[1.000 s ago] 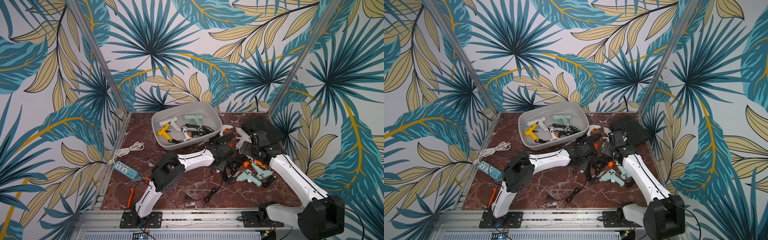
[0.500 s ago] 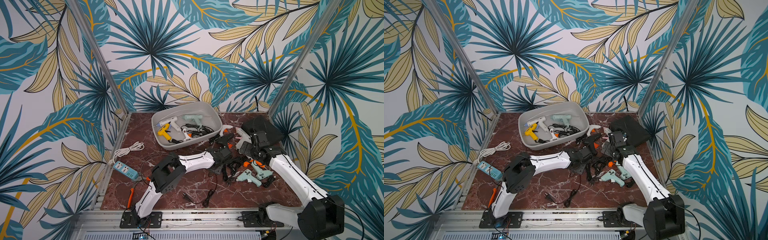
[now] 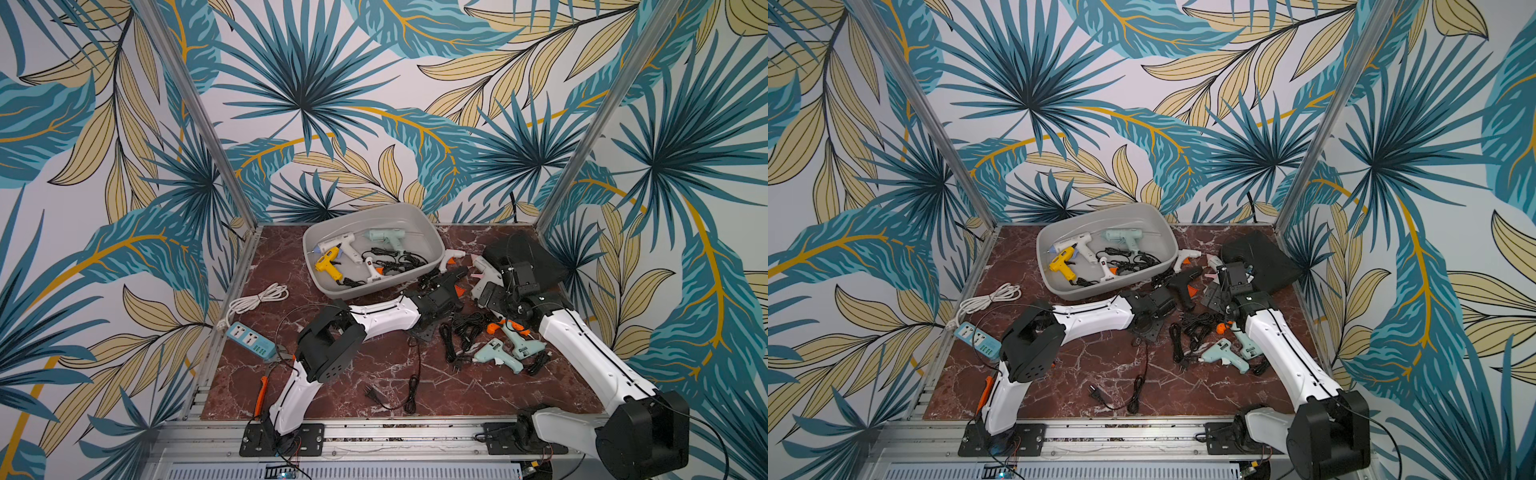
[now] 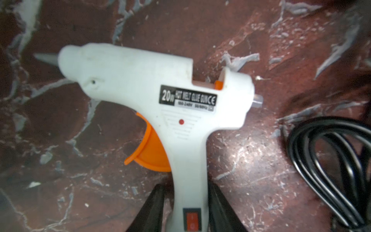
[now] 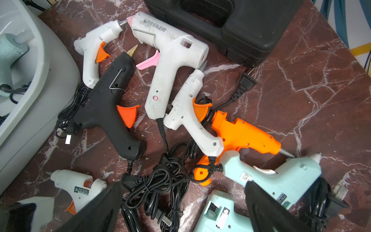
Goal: Put the hot melt glue gun into the storage box
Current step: Pick up the hot melt adhesive gun from the center of the board.
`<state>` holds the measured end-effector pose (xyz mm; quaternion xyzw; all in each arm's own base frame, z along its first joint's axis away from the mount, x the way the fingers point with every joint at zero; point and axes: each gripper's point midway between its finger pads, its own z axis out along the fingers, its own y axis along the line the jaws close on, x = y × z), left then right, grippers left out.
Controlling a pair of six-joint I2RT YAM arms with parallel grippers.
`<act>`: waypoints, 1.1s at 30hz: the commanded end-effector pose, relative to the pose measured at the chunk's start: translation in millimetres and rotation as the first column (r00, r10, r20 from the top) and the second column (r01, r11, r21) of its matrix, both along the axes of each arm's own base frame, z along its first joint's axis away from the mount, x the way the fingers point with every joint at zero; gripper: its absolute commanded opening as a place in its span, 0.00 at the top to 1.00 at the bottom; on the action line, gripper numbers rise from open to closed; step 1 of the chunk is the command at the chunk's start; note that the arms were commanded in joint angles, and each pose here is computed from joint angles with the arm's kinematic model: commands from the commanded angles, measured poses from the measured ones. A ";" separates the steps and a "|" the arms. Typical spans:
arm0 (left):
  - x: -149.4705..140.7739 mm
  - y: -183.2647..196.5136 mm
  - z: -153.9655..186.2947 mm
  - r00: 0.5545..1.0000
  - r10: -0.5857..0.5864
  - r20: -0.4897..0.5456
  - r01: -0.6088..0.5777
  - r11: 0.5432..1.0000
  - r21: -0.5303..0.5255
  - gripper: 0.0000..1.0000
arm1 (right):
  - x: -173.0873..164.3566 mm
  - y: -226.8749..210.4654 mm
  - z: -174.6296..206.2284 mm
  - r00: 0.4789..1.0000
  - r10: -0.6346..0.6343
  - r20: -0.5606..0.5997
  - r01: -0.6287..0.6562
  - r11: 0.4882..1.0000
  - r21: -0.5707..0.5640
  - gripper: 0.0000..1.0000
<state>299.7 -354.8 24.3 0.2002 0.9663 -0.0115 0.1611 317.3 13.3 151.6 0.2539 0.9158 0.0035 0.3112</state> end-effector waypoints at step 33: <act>40.4 -12.2 192.4 0.908 -0.156 0.388 0.229 0.962 -0.149 1.00 | -10.8 -13.3 33.3 0.990 -0.052 0.132 0.054 0.998 -0.013 0.01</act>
